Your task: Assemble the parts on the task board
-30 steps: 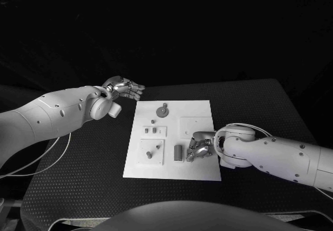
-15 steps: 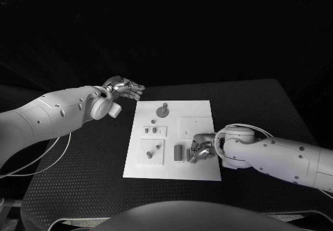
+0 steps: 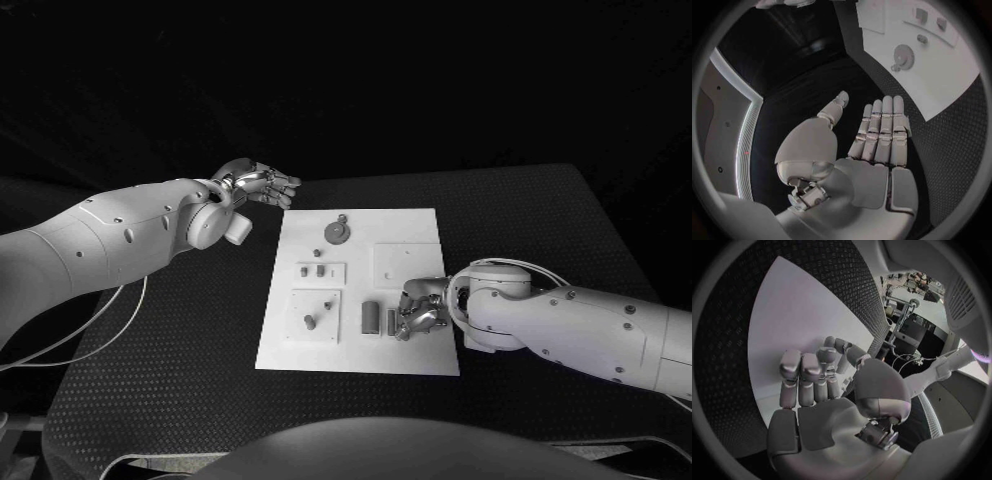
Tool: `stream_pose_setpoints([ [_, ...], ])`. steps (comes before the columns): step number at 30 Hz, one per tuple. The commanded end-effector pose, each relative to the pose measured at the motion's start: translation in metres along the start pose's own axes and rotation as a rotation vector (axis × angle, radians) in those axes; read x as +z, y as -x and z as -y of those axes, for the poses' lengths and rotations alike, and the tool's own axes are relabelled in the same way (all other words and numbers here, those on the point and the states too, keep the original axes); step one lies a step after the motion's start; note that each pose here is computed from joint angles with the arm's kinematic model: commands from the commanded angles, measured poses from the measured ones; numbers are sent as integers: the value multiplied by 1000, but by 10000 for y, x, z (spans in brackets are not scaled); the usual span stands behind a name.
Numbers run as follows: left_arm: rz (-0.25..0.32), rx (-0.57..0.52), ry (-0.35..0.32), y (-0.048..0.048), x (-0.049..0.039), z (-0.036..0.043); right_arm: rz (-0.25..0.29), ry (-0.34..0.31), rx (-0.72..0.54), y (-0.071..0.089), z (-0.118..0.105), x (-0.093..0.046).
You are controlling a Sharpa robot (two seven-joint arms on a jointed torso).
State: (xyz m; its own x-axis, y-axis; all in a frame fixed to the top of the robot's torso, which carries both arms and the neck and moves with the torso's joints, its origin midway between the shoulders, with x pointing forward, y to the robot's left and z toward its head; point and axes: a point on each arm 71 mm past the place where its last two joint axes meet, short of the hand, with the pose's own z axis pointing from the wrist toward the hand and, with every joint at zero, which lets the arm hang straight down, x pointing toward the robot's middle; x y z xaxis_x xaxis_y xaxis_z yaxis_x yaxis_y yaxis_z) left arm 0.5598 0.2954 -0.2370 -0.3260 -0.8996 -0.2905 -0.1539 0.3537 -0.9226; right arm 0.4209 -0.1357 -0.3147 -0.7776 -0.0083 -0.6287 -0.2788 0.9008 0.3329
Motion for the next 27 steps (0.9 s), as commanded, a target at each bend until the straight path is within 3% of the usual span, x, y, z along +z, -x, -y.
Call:
stream_pose_setpoints([
  [1,-9,1,-11,-15,3,18,8,-26,21,-12,85,-38],
  [8,-3,2,-15,-4,-3,17,89,41,200,242,11,-199],
  [13,21,-8,-28,-7,4,31,149,134,262,546,-34,-372],
  [15,28,-17,-30,8,-5,29,206,154,281,705,7,-429],
  [22,38,-41,-49,9,-10,44,412,272,485,1206,384,-433],
  [27,38,-81,-66,0,-13,59,528,272,590,1432,756,-339],
])
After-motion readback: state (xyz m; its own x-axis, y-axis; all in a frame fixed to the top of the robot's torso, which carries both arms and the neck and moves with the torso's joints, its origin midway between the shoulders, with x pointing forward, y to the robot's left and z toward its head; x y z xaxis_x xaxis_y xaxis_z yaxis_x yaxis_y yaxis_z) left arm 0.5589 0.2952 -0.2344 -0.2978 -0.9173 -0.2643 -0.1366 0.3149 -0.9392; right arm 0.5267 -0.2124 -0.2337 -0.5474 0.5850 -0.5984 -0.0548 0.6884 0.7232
